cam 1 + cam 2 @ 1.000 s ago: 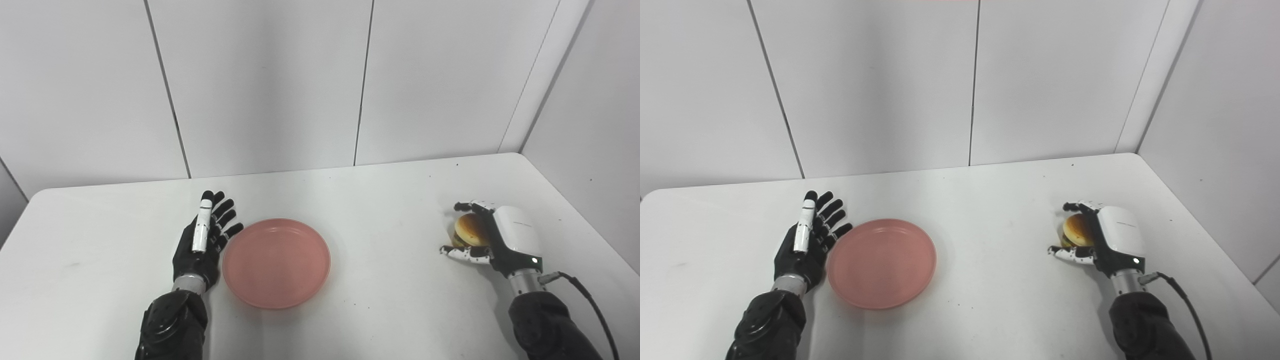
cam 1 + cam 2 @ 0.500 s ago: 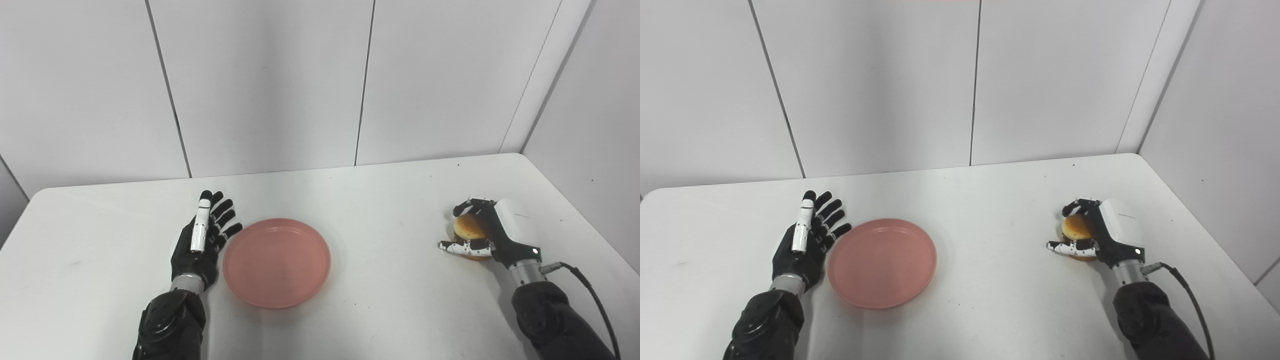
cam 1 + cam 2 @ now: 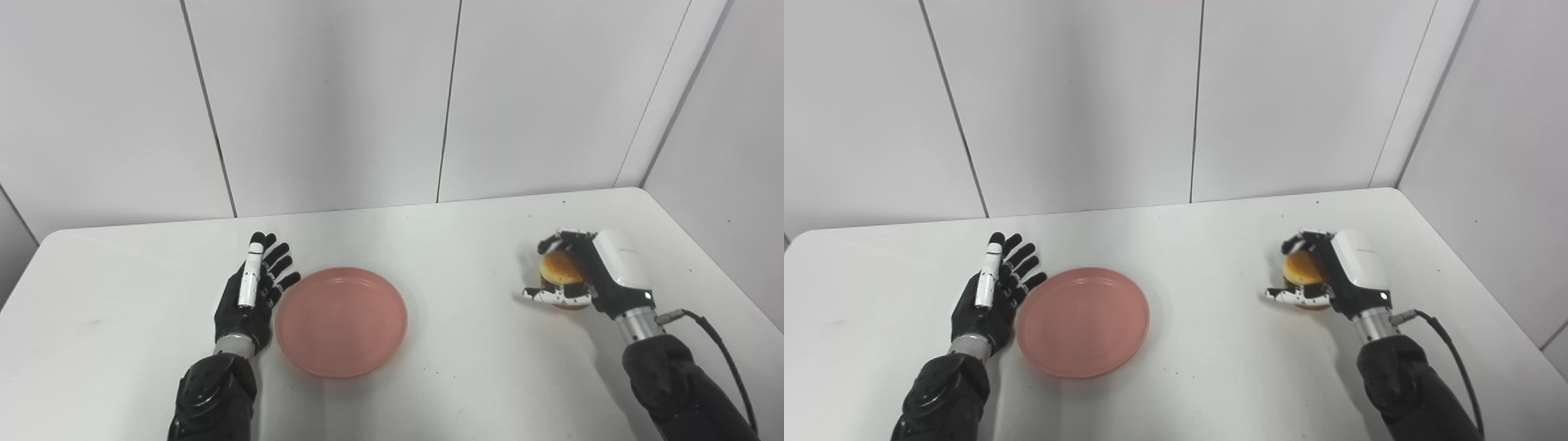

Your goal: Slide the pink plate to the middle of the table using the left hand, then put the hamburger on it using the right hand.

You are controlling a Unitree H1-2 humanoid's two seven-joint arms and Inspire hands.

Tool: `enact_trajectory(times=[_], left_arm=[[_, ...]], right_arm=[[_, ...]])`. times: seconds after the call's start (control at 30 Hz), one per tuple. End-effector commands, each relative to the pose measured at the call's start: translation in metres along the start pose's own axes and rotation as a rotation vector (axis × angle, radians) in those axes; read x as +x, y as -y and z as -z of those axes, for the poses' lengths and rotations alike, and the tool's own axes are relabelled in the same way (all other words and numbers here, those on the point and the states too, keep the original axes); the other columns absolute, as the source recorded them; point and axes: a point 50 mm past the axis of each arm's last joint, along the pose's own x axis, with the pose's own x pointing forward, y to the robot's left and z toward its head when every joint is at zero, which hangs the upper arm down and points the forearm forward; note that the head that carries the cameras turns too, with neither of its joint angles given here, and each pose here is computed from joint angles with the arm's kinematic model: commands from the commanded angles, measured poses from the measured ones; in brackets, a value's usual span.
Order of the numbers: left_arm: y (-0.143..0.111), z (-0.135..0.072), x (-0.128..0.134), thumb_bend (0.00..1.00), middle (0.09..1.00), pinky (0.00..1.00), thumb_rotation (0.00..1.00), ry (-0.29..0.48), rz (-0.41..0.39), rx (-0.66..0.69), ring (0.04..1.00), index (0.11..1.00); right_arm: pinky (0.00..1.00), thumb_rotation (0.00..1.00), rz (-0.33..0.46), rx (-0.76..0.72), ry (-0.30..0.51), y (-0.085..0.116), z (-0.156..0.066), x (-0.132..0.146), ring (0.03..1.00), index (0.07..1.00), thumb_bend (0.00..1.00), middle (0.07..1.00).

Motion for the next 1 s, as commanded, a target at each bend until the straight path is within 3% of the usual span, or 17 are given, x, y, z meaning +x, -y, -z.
enact_trajectory(times=[0.0,0.27,0.53,0.73,0.83,0.97], left_arm=[[0.014,-0.009,0.008,0.63,0.861,0.77,0.82,0.014,0.021,0.014,0.893,0.852],[0.025,-0.001,0.008,0.63,0.865,0.78,0.83,0.024,0.035,0.011,0.911,0.844],[0.03,0.007,0.005,0.61,0.848,0.77,0.82,0.017,0.019,0.008,0.898,0.841],[0.028,0.005,0.004,0.61,0.853,0.75,0.82,0.021,0.013,0.027,0.897,0.844],[0.028,0.005,0.003,0.62,0.861,0.73,0.84,0.019,0.013,0.041,0.901,0.855],[0.028,0.008,0.004,0.62,0.866,0.73,0.84,0.009,0.014,0.046,0.905,0.86]], right_arm=[[0.16,0.16,0.078,0.006,0.075,0.025,-0.025,0.026,0.206,0.472,0.51,0.285],[0.15,0.16,0.097,0.09,0.248,0.03,-0.095,0.051,0.196,0.47,0.51,0.272],[0.15,0.15,0.083,0.172,0.329,0.014,-0.134,0.061,0.188,0.47,0.51,0.263],[0.16,0.16,0.062,0.206,0.363,-0.009,-0.169,0.07,0.2,0.471,0.51,0.278],[0.16,0.15,0.01,0.246,0.358,-0.034,-0.196,0.076,0.208,0.472,0.51,0.29],[0.15,0.15,-0.018,0.254,0.358,-0.06,-0.208,0.077,0.202,0.472,0.51,0.282]])
